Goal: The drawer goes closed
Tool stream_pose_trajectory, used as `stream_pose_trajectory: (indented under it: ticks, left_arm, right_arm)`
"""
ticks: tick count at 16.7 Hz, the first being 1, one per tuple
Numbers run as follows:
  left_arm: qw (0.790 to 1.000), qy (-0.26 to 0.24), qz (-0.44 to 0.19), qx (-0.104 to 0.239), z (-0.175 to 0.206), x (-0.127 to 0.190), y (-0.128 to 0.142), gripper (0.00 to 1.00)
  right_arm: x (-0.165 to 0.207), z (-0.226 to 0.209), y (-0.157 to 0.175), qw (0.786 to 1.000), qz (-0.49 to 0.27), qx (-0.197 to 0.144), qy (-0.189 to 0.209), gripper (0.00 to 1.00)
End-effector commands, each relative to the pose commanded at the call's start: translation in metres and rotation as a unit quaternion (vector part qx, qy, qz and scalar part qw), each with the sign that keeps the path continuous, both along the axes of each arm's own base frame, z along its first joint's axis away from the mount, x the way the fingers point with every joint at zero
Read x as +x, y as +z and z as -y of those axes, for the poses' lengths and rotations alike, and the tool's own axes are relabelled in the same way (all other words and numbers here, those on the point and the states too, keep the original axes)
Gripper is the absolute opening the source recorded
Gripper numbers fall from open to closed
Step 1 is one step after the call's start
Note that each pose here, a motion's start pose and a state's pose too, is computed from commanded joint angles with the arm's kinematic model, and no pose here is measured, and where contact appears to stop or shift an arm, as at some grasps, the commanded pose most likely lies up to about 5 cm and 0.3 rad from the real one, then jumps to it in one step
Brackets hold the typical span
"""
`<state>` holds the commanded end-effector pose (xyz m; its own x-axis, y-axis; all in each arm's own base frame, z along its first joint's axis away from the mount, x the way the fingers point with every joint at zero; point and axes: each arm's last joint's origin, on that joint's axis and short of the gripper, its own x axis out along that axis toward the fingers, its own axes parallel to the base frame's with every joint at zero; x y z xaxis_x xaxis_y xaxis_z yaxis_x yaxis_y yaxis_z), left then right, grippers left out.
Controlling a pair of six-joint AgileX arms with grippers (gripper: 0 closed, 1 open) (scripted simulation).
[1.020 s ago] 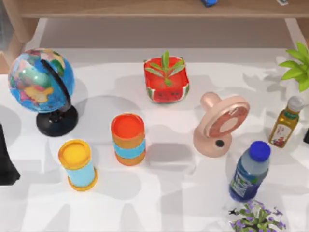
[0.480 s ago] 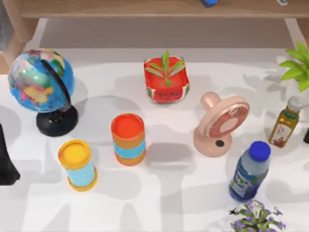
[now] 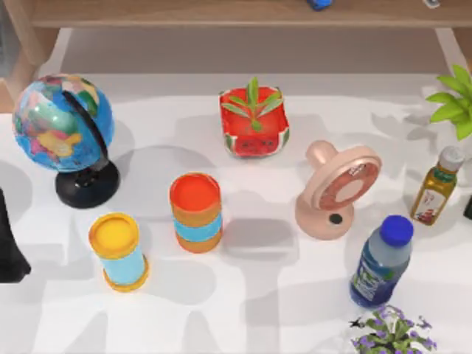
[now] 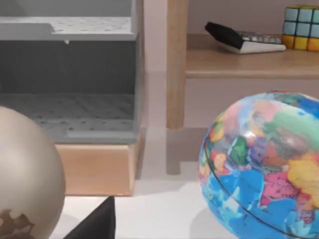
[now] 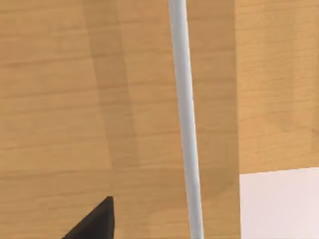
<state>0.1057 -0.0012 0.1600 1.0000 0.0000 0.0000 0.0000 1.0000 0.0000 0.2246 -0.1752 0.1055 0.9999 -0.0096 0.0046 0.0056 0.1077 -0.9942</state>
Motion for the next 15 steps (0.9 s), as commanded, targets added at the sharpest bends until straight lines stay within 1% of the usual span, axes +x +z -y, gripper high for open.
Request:
stream_pose_trajectory:
  ticks: [2,4,10,15]
  left_arm:
    - [1.000,0.000,0.000,0.000,0.000,0.000,0.000,1.00]
    - [1.000,0.000,0.000,0.000,0.000,0.000,0.000,1.00]
    - [1.000,0.000,0.000,0.000,0.000,0.000,0.000,1.00]
    - [1.000,0.000,0.000,0.000,0.000,0.000,0.000,1.00]
  right_arm:
    - [0.000,0.002,-0.011,0.999,-0.002,-0.036,0.000,1.00]
    - [0.000,0.003,-0.016,0.999,-0.003,-0.053,0.000,1.00]
    - [0.002,0.002,-0.016,0.999,-0.003,-0.053,0.001,1.00]
    - [0.024,0.004,-0.016,0.999,-0.003,-0.054,0.000,1.00]
